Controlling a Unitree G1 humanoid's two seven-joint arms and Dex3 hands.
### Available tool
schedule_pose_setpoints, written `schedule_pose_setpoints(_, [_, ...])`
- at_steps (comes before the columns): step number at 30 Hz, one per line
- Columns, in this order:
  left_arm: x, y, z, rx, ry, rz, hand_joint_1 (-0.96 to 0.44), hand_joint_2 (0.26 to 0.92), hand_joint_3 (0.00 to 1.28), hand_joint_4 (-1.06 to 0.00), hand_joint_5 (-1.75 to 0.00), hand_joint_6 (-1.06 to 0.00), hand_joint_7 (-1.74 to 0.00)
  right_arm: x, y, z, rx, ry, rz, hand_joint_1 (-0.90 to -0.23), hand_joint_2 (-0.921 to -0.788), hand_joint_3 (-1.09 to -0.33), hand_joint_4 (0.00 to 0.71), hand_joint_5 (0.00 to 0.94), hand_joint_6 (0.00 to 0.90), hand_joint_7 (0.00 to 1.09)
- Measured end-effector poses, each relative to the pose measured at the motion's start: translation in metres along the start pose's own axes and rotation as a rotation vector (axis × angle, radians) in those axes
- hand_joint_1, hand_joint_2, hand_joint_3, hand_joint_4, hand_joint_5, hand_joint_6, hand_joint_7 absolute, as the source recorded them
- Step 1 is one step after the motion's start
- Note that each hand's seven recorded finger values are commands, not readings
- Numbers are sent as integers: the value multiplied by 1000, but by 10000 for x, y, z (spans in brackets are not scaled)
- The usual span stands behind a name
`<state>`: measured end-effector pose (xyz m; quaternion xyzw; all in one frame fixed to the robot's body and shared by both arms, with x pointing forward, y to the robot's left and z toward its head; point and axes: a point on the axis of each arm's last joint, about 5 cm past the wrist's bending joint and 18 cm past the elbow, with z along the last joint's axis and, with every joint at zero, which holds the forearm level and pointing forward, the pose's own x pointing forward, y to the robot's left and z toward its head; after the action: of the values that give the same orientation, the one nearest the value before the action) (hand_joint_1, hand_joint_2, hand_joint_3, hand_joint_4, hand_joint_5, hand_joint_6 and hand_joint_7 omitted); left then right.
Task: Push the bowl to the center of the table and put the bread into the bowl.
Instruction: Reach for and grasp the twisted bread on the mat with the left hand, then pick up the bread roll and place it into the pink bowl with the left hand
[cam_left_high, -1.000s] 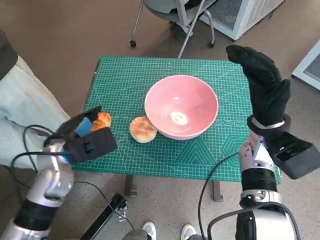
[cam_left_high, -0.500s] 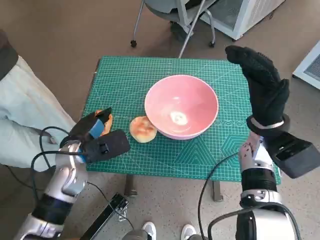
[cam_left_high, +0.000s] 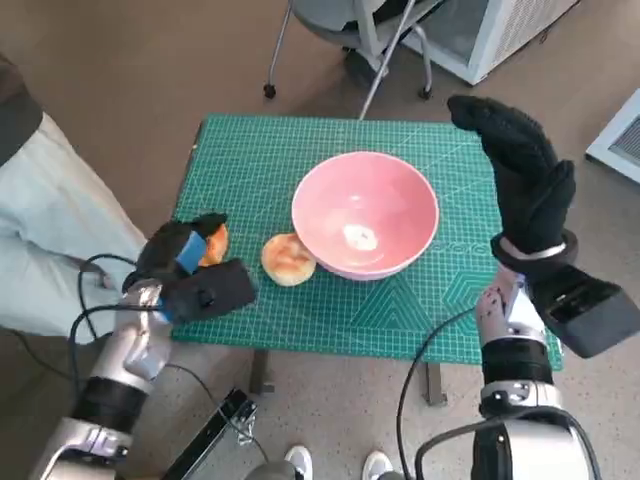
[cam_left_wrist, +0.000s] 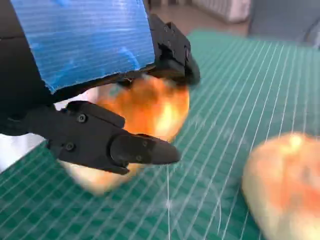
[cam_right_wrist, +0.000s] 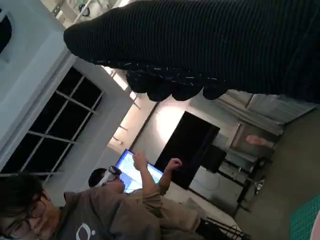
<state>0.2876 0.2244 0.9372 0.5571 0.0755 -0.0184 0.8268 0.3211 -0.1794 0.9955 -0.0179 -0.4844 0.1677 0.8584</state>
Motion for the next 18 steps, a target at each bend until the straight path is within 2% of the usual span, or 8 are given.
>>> schedule_pose_setpoints(5, [-1, 63, -24, -27, -33, 48, 3, 890, 125, -679, -1224, -639, -1109, 2, 1, 1, 0, -2, 0, -604, -921, -709, 341, 0, 45, 844])
schedule_pose_setpoints(11, [3, 185, -65, -57, -41, 110, 2, 915, 72, -707, -1171, -621, -1148, 3, -1, 3, 0, -4, -1, -610, -921, -708, 341, 0, 44, 845])
schedule_pose_setpoints(18, [16, 406, 21, -82, -105, 233, 2, 919, 48, -747, -1127, -619, -1148, 3, 1, 2, 2, -4, 3, -612, -921, -707, 342, 1, 43, 844])
